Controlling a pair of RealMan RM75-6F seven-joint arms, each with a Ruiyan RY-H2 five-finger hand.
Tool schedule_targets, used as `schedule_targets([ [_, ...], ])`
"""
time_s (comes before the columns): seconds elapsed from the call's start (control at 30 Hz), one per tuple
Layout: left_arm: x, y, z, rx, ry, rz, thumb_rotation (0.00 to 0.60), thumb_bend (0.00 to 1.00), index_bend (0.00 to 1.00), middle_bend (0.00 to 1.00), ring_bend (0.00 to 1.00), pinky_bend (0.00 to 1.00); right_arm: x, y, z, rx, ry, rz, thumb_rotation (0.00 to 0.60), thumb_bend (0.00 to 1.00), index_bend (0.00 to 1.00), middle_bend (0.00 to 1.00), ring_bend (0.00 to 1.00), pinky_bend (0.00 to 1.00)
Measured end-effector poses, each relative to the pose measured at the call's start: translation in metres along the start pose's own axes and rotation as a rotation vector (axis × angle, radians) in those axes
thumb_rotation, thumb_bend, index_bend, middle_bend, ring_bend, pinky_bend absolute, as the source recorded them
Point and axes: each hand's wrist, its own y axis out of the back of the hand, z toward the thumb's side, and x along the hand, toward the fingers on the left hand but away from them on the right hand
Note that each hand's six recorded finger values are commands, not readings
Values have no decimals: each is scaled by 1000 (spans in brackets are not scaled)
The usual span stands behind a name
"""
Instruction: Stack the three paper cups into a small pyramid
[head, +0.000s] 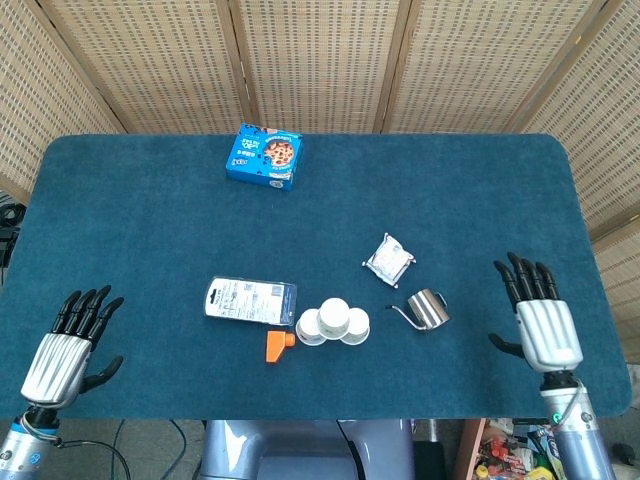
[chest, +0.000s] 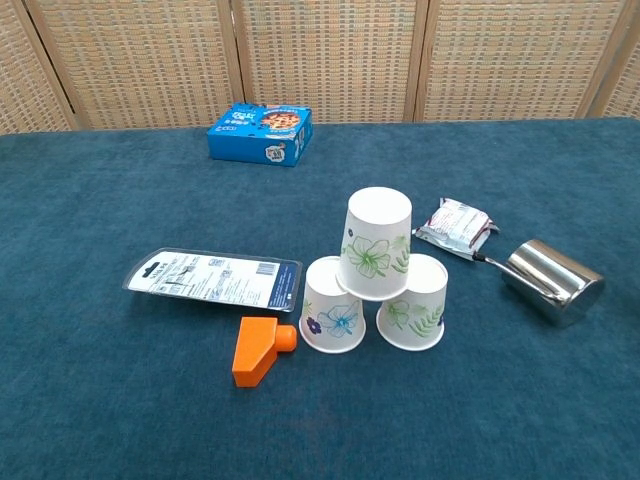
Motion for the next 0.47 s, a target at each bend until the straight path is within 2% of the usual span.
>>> schedule_targets([
  [0.17,-3,4,-5,0,17,10,600,285,33,0,0,0,23,0,-12,-20,1,-58,600,70,25,0,0,0],
  [0.47,-1,7,-14,7,55,11,600,285,23,0,0,0,34,-5,-8,-33,36,-50,600,70,25,0,0,0],
])
